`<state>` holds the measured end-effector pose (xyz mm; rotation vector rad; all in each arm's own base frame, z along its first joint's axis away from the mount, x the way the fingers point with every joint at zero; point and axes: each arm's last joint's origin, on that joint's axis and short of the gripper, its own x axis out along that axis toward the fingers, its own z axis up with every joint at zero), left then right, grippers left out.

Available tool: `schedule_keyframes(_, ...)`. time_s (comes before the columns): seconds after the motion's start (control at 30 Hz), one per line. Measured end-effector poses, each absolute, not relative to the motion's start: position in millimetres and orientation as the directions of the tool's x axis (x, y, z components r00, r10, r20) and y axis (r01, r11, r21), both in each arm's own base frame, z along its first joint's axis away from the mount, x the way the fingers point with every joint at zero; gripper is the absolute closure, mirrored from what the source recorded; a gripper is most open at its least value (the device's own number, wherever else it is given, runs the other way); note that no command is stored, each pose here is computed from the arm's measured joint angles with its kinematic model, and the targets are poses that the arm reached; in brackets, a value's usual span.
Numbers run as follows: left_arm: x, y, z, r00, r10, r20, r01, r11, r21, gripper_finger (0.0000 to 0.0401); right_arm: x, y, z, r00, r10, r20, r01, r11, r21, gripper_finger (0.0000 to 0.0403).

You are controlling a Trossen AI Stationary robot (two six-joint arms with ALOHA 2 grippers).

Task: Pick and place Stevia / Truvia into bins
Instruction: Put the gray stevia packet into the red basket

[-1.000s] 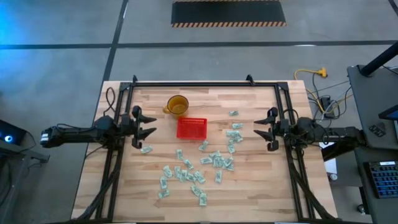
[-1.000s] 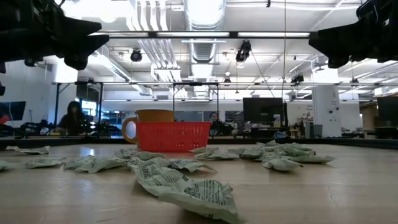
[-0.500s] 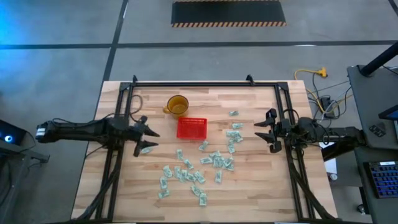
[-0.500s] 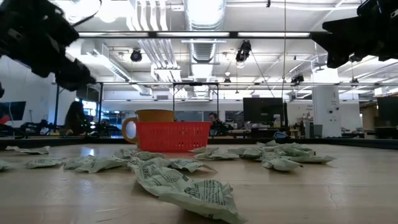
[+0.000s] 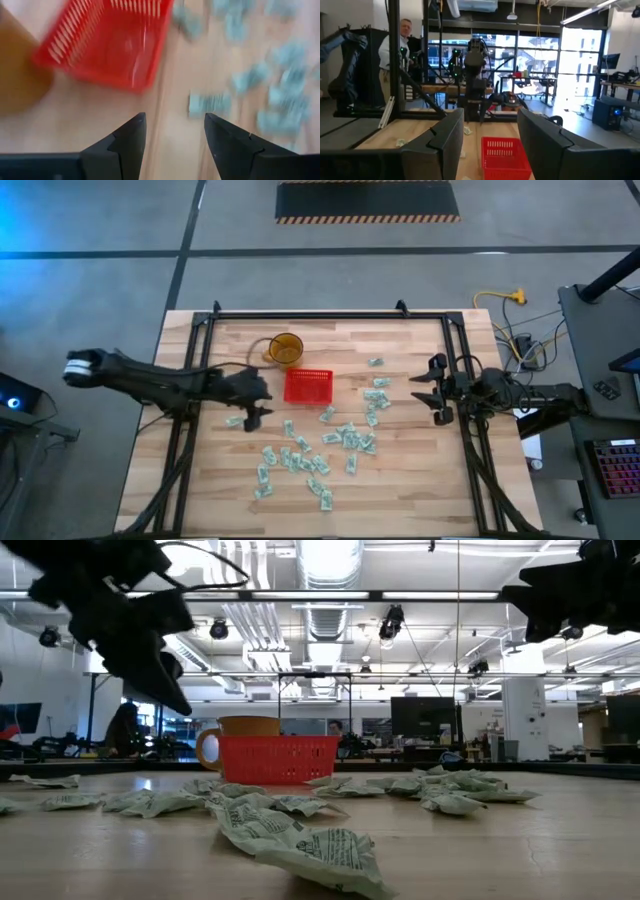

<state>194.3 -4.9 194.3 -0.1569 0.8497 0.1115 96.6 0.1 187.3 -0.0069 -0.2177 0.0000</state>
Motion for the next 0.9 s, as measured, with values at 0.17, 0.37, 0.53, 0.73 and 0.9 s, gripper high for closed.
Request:
schedule_keyframes(0.17,206.6,-11.5,206.3,0.218,0.061,-0.974,-0.260,0.966,0.003,0.0216,96.8,0.3,187.2,0.977,0.006,0.213,-0.008,1.000,0.008,0.0227)
schedule_keyframes(0.37,213.8,-20.5,198.4,0.001,0.088,-0.996,-0.312,0.946,0.083,0.0216,97.4,2.3,185.2,0.979,0.075,0.192,-0.084,0.996,0.042,0.0227)
schedule_keyframes(0.53,207.6,-28.7,189.5,-0.031,0.093,-0.995,-0.334,0.937,0.099,0.0216,99.8,2.9,182.4,0.983,0.093,0.158,-0.106,0.991,0.076,0.0227)
schedule_keyframes(0.73,192.2,-27.7,180.1,-0.034,0.148,-0.988,-0.354,0.923,0.151,0.0216,103.4,2.8,179.0,0.989,0.091,0.117,-0.097,0.994,0.054,0.0227)
schedule_keyframes(0.9,183.7,-26.8,169.3,-0.046,0.140,-0.989,-0.410,0.900,0.146,0.0216,105.0,2.8,177.4,0.991,0.090,0.097,-0.095,0.994,0.050,0.0227)
